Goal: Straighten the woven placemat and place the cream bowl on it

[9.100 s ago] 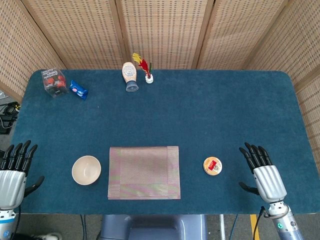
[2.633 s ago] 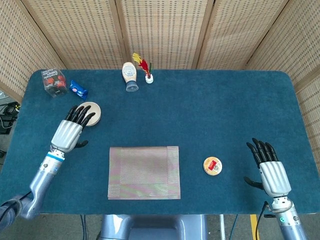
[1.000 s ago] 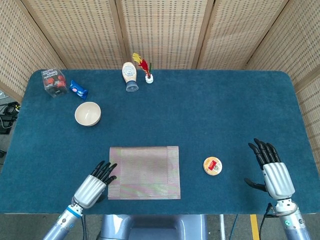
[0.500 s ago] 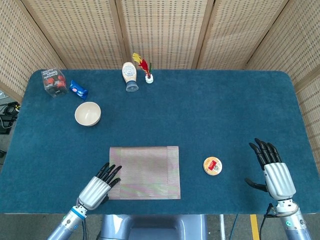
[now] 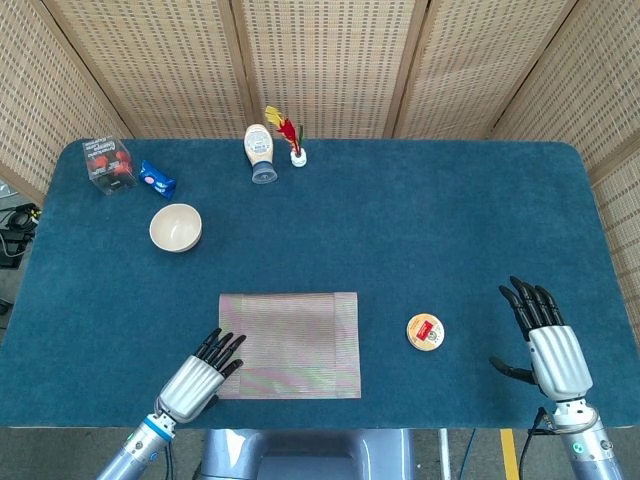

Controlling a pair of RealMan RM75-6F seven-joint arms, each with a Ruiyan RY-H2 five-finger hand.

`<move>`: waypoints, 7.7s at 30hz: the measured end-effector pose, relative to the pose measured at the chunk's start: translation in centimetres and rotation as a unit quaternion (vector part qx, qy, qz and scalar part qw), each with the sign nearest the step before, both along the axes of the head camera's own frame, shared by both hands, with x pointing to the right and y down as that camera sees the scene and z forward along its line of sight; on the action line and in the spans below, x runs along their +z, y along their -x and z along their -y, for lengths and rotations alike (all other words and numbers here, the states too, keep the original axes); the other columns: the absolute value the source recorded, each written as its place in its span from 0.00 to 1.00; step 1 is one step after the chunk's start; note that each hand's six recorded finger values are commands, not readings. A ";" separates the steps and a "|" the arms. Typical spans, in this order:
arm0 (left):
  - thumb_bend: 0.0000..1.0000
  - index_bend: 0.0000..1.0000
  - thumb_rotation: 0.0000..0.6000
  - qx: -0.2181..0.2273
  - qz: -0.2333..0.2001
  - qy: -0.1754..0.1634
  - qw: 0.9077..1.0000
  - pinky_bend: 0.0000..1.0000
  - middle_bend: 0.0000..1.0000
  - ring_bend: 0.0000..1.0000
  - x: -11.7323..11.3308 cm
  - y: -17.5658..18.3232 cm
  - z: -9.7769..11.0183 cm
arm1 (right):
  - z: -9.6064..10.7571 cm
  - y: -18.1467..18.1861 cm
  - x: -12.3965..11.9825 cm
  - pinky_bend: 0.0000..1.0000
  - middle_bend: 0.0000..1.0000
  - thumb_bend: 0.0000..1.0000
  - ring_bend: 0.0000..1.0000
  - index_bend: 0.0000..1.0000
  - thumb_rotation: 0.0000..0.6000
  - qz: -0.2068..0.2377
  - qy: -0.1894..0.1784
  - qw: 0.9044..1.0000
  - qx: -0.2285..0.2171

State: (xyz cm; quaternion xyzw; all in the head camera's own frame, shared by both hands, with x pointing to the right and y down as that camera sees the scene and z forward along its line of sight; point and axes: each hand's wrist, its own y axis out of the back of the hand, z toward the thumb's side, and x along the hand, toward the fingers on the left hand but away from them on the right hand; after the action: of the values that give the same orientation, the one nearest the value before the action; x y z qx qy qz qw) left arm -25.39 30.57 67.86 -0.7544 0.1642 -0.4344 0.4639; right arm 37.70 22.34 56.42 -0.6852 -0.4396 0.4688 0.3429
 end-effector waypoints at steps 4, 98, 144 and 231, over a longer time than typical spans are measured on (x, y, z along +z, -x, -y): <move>0.10 0.29 1.00 0.002 0.003 0.002 1.000 0.00 0.00 0.00 0.3 -0.1 0.0 | 0.0 0.0 0.0 0.00 0.00 0.23 0.00 0.04 1.00 0.001 0.000 1.000 0.000; 0.61 0.55 1.00 -0.117 0.009 -0.136 0.984 0.00 0.00 0.00 -6.6 -2.3 24.3 | 0.7 -0.9 -0.4 0.00 0.00 0.23 0.00 0.04 1.00 0.000 -0.009 1.000 0.017; 0.15 0.02 1.00 -0.201 0.006 -0.154 0.967 0.00 0.00 0.00 -9.4 9.5 13.8 | -0.3 1.2 2.4 0.00 0.00 0.21 0.00 0.05 1.00 -0.018 0.021 0.999 -0.022; 0.15 0.01 1.00 -0.266 0.022 -0.146 0.952 0.00 0.00 0.00 -9.9 16.3 8.2 | -7.2 19.9 14.2 0.00 0.00 0.22 0.00 0.12 1.00 0.128 0.145 0.972 -0.133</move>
State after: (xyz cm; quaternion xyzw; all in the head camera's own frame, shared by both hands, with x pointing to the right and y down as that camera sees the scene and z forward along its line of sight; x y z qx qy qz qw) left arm -41.72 22.39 57.92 -0.5976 0.4107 -0.5299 0.4399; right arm 17.82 29.54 70.63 -0.8342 -0.3124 0.3861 0.2396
